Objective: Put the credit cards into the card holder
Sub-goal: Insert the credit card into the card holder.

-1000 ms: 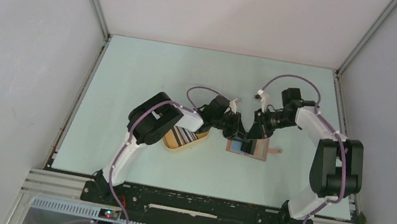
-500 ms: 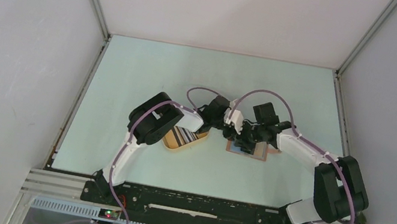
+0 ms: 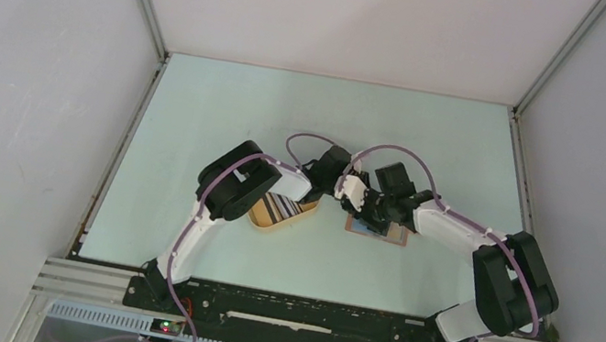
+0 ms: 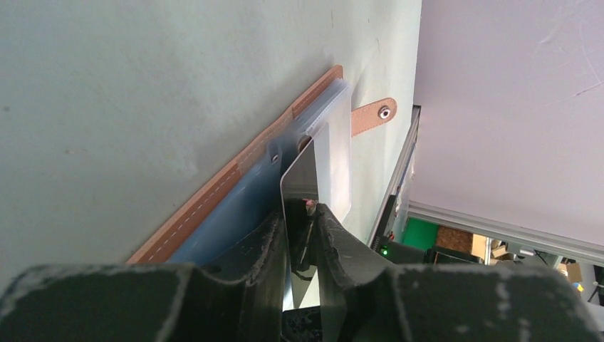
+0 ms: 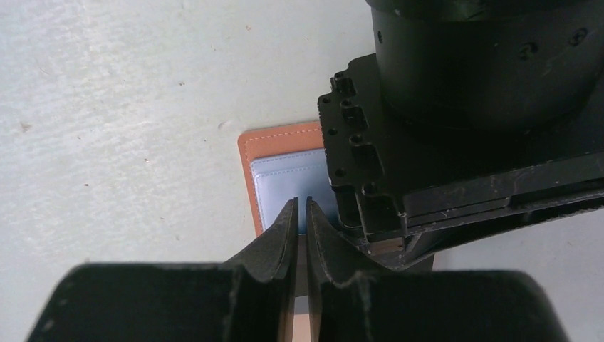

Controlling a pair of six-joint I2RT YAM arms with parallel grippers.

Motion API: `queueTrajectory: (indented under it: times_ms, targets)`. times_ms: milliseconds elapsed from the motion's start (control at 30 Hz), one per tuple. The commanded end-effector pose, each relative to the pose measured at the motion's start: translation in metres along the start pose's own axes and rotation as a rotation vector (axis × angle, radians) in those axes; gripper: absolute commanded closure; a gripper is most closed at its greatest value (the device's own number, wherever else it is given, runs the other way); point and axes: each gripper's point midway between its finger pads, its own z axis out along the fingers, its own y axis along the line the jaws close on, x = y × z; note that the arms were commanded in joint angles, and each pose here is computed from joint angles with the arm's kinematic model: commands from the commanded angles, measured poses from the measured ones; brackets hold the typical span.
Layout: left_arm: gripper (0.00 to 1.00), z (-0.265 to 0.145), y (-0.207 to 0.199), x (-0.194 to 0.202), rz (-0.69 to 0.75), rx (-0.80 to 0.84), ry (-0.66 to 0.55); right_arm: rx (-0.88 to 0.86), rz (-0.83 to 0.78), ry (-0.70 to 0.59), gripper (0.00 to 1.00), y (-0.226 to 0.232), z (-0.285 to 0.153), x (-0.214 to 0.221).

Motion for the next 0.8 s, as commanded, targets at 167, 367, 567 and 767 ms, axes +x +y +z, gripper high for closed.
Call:
queueTrajectory:
  times_ms: [167,367,567,767]
  targets:
    - [0.72,0.008,0.006,0.009,-0.008,-0.018,0.040,0.132,-0.037,0.025,0.85,-0.028,-0.008,0.007]
    - [0.71,0.008,0.007,0.009,-0.010,-0.021,0.041,0.150,-0.015,0.034,0.86,-0.030,-0.015,0.016]
    - [0.69,0.009,0.007,0.010,-0.012,-0.022,0.044,0.175,0.025,0.041,0.86,-0.036,-0.023,0.024]
    - [0.69,0.008,0.008,0.009,-0.012,-0.023,0.043,0.200,0.075,0.052,0.86,-0.043,-0.031,0.036]
